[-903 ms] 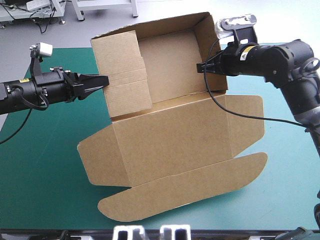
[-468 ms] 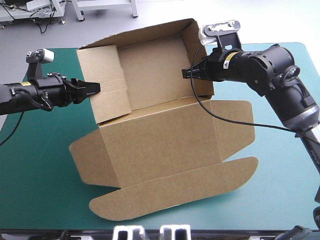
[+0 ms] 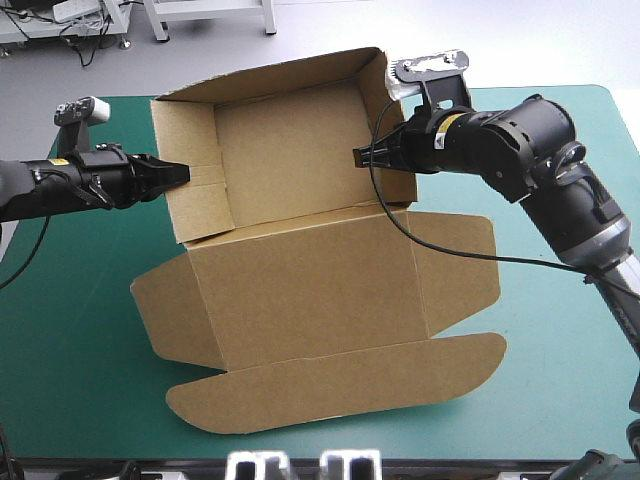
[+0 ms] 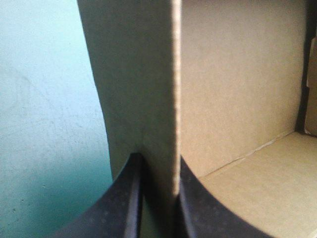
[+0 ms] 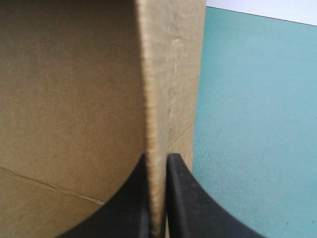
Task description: Fold the box
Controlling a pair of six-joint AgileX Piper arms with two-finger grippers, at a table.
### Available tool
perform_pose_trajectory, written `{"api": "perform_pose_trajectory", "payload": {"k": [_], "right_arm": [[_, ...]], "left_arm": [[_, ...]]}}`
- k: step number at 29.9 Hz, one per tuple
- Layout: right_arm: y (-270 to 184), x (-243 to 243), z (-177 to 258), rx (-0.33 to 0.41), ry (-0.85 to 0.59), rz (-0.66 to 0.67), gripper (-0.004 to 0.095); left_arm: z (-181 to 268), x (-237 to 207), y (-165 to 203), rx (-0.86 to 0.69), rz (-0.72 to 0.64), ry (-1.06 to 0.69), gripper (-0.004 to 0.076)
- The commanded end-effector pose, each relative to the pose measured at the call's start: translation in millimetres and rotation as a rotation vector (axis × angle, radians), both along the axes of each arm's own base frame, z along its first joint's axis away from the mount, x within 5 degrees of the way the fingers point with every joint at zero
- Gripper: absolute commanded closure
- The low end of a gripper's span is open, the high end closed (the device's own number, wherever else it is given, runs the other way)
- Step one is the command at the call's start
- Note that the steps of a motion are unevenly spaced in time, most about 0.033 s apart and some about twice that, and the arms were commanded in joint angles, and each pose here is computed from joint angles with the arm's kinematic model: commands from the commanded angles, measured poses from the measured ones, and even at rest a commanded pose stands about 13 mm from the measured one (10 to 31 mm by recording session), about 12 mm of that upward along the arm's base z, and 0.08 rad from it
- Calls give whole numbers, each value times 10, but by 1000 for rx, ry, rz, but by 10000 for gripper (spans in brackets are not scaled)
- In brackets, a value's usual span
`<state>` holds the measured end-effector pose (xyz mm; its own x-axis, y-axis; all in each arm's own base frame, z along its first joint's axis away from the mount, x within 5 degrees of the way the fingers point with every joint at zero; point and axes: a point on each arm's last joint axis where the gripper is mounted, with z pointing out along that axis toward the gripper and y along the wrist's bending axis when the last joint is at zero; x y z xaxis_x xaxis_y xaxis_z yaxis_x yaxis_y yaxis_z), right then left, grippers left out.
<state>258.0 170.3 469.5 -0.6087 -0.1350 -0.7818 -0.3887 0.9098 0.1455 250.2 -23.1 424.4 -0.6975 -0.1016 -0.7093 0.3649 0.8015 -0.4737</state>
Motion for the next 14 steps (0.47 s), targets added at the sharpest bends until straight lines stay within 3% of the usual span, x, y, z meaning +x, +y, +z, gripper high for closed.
{"api": "perform_pose_trajectory", "payload": {"k": [1,8,14], "right_arm": [[-61,-136,182,46,-34,8,904],[52,141,-273,-150,159,-46,907],[346,498,-817,-203,310,-12,908]], "left_arm": [[254,-93,-100,-135,-27,-91,733],[212,-53,-284,-19,7,-120,733],[-56,137,-557,156,34,-36,733]]}}
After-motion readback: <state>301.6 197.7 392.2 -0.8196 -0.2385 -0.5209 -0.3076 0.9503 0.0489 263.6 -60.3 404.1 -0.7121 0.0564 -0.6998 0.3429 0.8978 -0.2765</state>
